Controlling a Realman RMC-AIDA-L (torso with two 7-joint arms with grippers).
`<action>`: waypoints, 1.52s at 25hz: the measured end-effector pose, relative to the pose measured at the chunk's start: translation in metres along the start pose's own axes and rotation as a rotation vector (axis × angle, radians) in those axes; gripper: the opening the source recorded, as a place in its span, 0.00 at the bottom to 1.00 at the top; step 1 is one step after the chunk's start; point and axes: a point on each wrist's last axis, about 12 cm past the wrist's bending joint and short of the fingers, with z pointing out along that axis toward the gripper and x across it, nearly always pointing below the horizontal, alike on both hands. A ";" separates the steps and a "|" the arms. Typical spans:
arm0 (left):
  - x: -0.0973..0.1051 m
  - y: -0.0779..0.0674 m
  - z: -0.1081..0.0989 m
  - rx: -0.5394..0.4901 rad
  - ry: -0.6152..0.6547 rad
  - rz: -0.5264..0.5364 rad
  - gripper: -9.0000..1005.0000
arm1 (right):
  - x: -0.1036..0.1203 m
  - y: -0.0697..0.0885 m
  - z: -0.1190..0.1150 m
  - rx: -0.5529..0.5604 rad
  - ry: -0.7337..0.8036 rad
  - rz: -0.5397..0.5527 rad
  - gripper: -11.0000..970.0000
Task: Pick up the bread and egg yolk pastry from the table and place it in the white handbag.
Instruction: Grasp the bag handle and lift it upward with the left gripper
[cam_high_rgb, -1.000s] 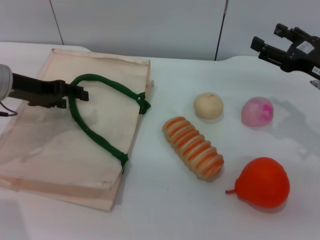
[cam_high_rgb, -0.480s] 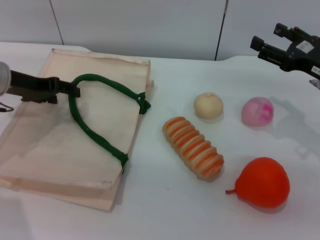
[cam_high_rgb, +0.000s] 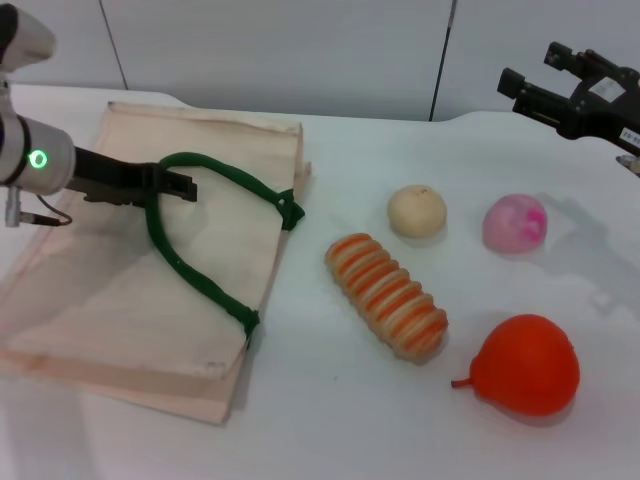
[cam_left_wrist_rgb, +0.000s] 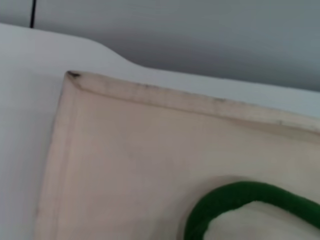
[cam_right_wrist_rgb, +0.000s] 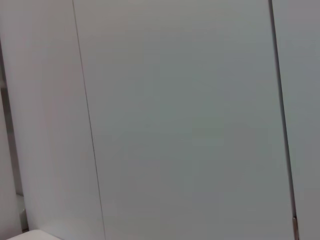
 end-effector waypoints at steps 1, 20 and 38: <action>0.001 -0.001 0.002 -0.005 0.006 0.006 0.79 | 0.000 0.000 0.000 0.000 0.000 0.001 0.91; 0.006 -0.005 0.013 -0.044 0.067 0.040 0.67 | -0.001 0.001 0.001 -0.006 -0.003 0.002 0.91; 0.008 -0.013 0.019 0.058 -0.041 0.107 0.17 | 0.001 0.002 -0.002 -0.012 -0.004 0.011 0.91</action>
